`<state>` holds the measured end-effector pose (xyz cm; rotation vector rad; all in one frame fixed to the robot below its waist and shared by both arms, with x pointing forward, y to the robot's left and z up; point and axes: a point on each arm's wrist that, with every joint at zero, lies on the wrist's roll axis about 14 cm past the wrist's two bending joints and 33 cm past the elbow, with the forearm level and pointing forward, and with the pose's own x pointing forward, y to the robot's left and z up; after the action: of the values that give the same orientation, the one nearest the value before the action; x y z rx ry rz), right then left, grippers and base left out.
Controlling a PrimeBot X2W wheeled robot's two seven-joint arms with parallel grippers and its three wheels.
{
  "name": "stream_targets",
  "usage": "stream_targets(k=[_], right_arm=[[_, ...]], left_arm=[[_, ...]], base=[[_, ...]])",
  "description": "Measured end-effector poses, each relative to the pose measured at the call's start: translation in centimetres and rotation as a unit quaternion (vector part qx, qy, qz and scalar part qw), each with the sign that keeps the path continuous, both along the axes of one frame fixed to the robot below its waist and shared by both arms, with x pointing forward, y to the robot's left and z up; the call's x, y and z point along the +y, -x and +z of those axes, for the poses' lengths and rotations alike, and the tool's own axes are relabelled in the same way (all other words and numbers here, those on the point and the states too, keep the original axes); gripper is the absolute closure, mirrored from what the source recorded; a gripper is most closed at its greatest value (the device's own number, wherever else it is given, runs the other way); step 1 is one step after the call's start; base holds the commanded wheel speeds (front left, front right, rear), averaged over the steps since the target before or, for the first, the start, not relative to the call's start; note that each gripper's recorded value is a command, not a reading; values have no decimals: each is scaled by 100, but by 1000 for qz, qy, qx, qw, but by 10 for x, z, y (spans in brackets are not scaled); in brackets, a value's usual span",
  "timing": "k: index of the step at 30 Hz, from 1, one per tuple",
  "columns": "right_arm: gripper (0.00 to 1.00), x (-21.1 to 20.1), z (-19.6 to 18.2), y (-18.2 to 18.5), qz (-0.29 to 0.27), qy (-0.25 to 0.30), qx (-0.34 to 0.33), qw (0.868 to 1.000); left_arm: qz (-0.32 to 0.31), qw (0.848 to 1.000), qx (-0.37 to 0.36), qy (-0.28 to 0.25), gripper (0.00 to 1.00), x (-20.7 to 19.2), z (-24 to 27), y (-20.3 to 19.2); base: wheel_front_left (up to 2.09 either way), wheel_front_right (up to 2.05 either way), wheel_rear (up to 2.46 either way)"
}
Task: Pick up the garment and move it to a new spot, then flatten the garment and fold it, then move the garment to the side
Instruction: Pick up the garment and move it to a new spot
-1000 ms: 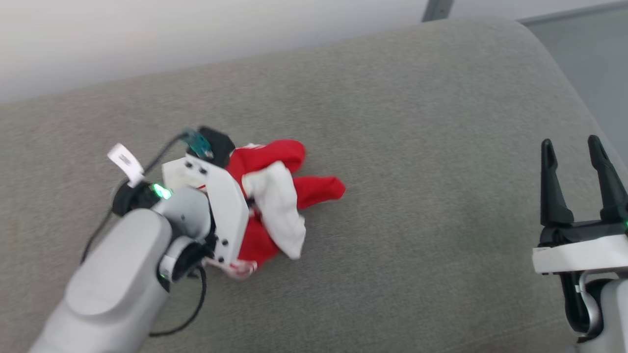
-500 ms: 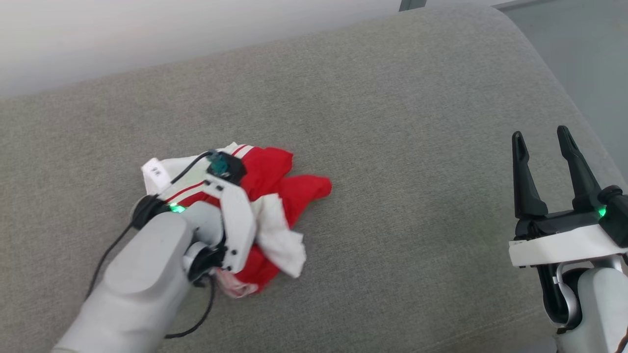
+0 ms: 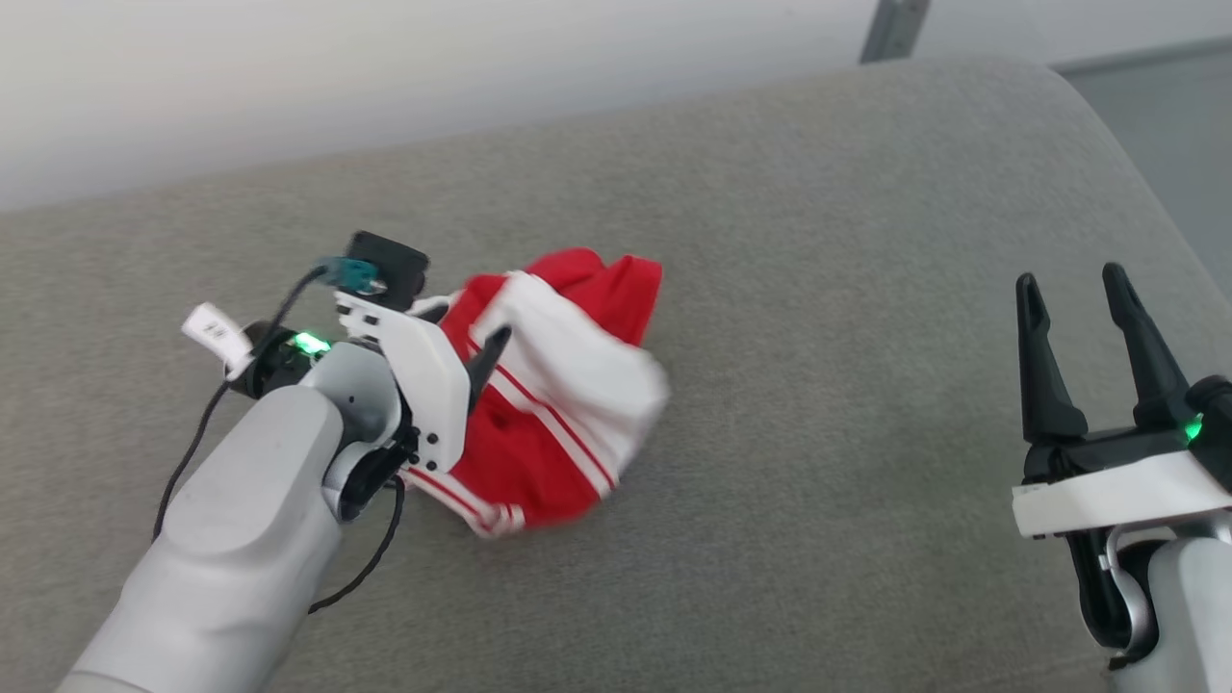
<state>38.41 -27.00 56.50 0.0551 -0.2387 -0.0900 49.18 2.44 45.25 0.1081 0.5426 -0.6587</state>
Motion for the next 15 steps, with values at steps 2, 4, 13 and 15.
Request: stream_targets(k=[2, 4, 13, 15], right_arm=[[0, 4, -1, -1, 8, -1, 1, 1000], [0, 9, -1, -2, 16, -2, 2, 1000], [0, 29, -1, -1, 51, 2, 1, 999], [0, 33, 0, 0, 57, 3, 0, 998]], left_arm=[[15, 999, -31, 28, 0, 6, 15, -2], [27, 997, -53, 44, 0, 16, 21, 1], [91, 973, -179, 110, 0, 67, 67, 12], [104, 965, -207, 123, 0, 80, 76, 18]], base=[[0, 0, 0], [0, 0, 0], [0, 0, 0], [0, 0, 0]])
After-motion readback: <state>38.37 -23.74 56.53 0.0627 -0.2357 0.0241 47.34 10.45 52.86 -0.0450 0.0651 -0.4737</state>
